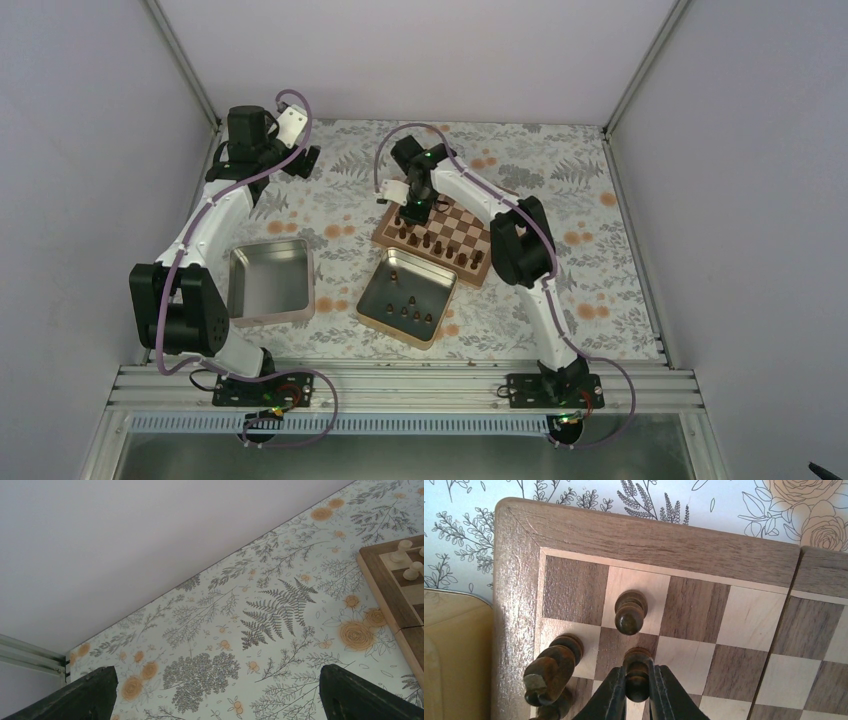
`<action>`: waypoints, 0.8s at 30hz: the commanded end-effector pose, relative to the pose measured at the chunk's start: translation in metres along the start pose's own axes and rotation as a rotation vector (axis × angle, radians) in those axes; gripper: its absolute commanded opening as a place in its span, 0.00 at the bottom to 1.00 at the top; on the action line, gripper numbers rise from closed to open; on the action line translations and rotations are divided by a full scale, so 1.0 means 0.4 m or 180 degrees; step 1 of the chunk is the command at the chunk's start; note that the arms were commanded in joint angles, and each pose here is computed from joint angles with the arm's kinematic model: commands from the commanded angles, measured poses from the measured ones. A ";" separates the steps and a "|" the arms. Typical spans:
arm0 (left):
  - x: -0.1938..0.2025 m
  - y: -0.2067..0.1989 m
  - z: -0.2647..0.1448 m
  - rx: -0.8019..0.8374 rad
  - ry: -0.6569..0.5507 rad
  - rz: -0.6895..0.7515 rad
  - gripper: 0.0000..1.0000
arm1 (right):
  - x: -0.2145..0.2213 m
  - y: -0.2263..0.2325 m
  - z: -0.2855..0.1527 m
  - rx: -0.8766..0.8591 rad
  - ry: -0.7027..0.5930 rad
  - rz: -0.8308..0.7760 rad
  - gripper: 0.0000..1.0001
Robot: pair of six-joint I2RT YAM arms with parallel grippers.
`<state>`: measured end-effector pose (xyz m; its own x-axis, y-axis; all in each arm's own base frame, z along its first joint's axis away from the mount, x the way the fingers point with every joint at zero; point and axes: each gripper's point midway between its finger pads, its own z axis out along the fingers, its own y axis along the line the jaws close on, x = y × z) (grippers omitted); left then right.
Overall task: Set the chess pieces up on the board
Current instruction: Place the chess piece on the chessboard.
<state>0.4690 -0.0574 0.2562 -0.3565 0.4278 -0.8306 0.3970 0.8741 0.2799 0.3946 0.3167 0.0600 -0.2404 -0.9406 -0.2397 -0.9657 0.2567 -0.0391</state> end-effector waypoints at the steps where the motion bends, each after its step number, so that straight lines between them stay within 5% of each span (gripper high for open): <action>1: -0.010 0.007 0.003 -0.0039 -0.0045 0.0029 1.00 | 0.018 0.021 0.013 -0.0165 0.0012 -0.0008 0.12; 24: -0.007 0.009 0.004 -0.0049 -0.0033 0.0031 1.00 | 0.021 0.049 -0.002 -0.0254 -0.0018 -0.0016 0.11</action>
<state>0.4694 -0.0573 0.2550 -0.3587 0.4283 -0.8294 0.3976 0.8740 0.2794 0.3884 0.3186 0.0591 -0.2384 -0.9349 -0.2629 -0.9681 0.2502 -0.0119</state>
